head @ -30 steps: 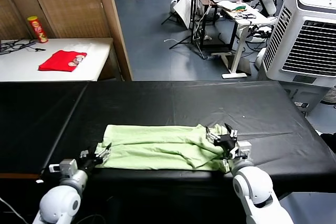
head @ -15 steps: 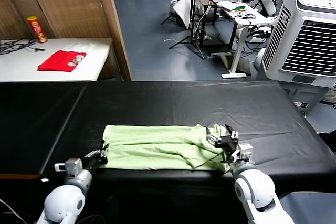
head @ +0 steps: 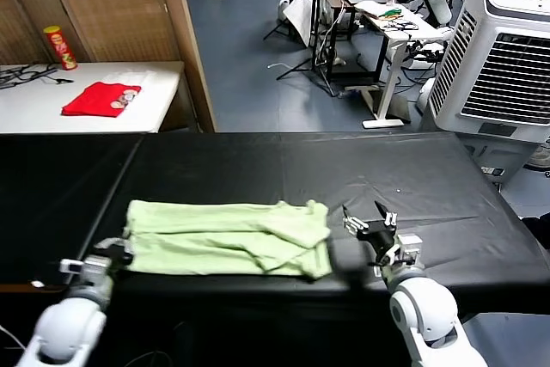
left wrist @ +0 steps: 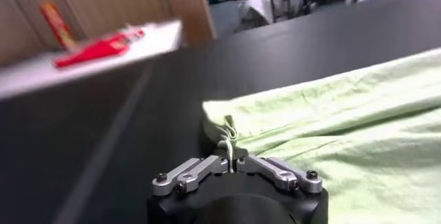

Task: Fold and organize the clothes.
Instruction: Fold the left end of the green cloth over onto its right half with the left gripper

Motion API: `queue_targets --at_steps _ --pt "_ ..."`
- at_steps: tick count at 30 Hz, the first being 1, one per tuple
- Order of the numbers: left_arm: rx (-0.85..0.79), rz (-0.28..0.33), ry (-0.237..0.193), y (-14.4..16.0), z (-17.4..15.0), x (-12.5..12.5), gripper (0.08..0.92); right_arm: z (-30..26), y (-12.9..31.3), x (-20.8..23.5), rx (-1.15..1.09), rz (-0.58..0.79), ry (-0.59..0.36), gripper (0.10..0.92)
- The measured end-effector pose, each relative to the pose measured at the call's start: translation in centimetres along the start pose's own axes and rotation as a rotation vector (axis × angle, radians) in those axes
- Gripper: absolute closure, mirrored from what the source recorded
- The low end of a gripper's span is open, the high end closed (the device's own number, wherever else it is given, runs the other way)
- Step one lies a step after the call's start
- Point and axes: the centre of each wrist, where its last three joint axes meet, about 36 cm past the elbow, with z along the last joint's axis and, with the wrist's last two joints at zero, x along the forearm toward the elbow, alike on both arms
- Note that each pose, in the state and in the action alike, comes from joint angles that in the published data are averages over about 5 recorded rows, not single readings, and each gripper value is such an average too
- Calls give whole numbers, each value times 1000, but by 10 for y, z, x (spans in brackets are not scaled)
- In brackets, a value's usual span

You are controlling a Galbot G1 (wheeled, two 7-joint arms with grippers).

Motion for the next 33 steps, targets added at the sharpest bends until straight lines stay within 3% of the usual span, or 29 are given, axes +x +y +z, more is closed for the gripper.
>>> queue_targets --at_steps 4,8,13,23,33 --pt "-47 -26 -18 11 -12 3 853 4 2 2 -5 4 4 224" --pt "-7 5 -34 -10 -24 12 853 7 1 5 3 21 6 224" --pt "143 113 -49 -58 -47 28 853 11 -4 11 13 52 14 224" --pt "404 375 -34 -142 -96 54 853 17 -9 22 29 100 33 224" --pt "492 492 -69 -179 -128 70 853 21 -4 20 35 95 42 224"
